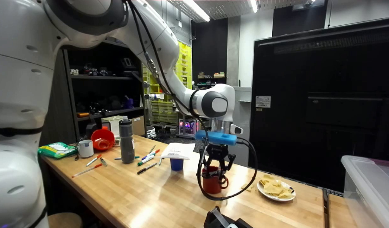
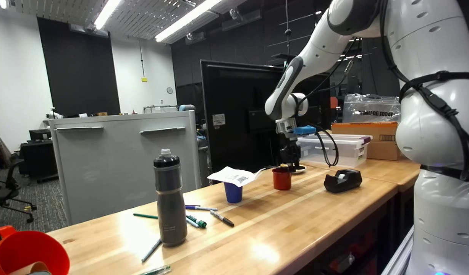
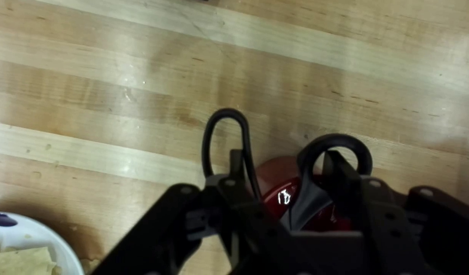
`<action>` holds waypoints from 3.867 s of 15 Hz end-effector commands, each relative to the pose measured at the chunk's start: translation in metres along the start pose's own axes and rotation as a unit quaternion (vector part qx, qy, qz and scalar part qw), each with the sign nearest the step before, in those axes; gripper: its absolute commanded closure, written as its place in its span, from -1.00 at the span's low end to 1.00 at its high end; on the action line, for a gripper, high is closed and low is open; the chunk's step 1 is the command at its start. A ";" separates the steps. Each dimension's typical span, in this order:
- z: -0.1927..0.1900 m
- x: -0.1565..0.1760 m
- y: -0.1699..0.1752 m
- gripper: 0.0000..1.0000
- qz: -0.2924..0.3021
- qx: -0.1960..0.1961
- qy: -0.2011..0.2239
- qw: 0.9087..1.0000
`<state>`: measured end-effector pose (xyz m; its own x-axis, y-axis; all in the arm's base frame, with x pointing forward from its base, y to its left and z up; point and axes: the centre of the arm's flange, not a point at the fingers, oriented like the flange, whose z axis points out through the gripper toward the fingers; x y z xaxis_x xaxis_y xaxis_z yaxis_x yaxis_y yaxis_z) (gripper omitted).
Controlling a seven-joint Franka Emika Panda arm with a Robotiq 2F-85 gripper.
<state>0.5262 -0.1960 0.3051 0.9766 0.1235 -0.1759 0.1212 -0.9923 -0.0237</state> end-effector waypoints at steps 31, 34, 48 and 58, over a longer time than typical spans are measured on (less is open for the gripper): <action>-0.011 0.004 0.005 -0.16 0.010 0.008 0.000 1.000; -0.006 0.005 0.003 -0.16 0.009 0.007 -0.004 1.000; -0.007 0.005 0.001 -0.15 0.007 0.005 -0.004 1.000; -0.016 -0.002 0.000 -0.17 0.008 0.003 0.004 1.000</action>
<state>0.5355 -0.1994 0.3099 0.9777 0.1167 -0.1748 0.1130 -0.9931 -0.0306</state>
